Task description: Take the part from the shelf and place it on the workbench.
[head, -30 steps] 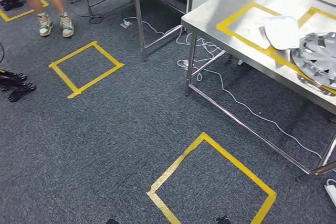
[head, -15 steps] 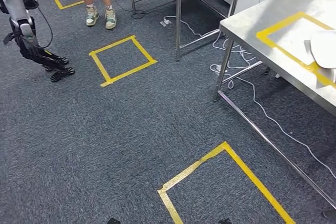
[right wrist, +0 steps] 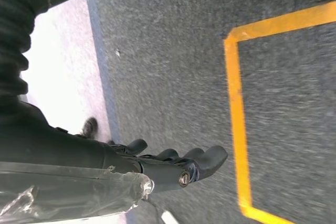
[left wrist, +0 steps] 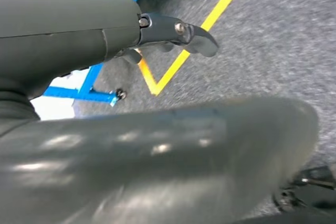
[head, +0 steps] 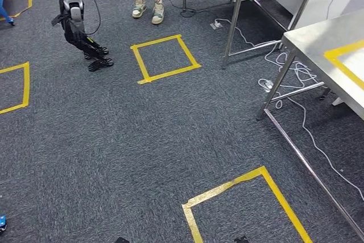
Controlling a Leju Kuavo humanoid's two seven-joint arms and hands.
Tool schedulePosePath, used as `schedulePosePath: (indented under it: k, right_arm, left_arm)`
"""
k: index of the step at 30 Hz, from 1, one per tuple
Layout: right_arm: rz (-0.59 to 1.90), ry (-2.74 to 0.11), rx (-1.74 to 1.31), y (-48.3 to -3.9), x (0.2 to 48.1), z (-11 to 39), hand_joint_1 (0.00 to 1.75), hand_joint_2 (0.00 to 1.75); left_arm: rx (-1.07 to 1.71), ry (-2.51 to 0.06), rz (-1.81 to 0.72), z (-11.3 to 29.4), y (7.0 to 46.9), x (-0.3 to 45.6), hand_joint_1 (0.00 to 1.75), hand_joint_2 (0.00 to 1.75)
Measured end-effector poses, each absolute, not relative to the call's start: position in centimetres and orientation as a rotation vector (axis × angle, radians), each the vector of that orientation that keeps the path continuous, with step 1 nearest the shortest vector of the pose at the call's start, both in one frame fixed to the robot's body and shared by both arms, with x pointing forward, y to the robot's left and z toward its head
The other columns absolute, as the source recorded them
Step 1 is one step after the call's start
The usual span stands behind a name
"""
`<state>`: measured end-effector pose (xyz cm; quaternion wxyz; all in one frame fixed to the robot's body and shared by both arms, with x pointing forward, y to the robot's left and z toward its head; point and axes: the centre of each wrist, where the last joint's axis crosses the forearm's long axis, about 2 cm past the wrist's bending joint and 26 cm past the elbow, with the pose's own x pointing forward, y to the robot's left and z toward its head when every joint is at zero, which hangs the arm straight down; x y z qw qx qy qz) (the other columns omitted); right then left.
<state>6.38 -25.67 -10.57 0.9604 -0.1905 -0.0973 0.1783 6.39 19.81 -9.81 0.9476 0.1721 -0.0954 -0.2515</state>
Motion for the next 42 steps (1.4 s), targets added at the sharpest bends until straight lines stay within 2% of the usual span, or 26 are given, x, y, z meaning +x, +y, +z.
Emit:
schedulePosePath:
  k: [42]
  right_arm:
    - [0.356,-0.165,-0.387,-25.53,5.92,-10.63,0.00,1.75]
  left_arm:
    - [0.357,-0.176,-0.529,-9.82,19.88,6.47,0.00,0.00]
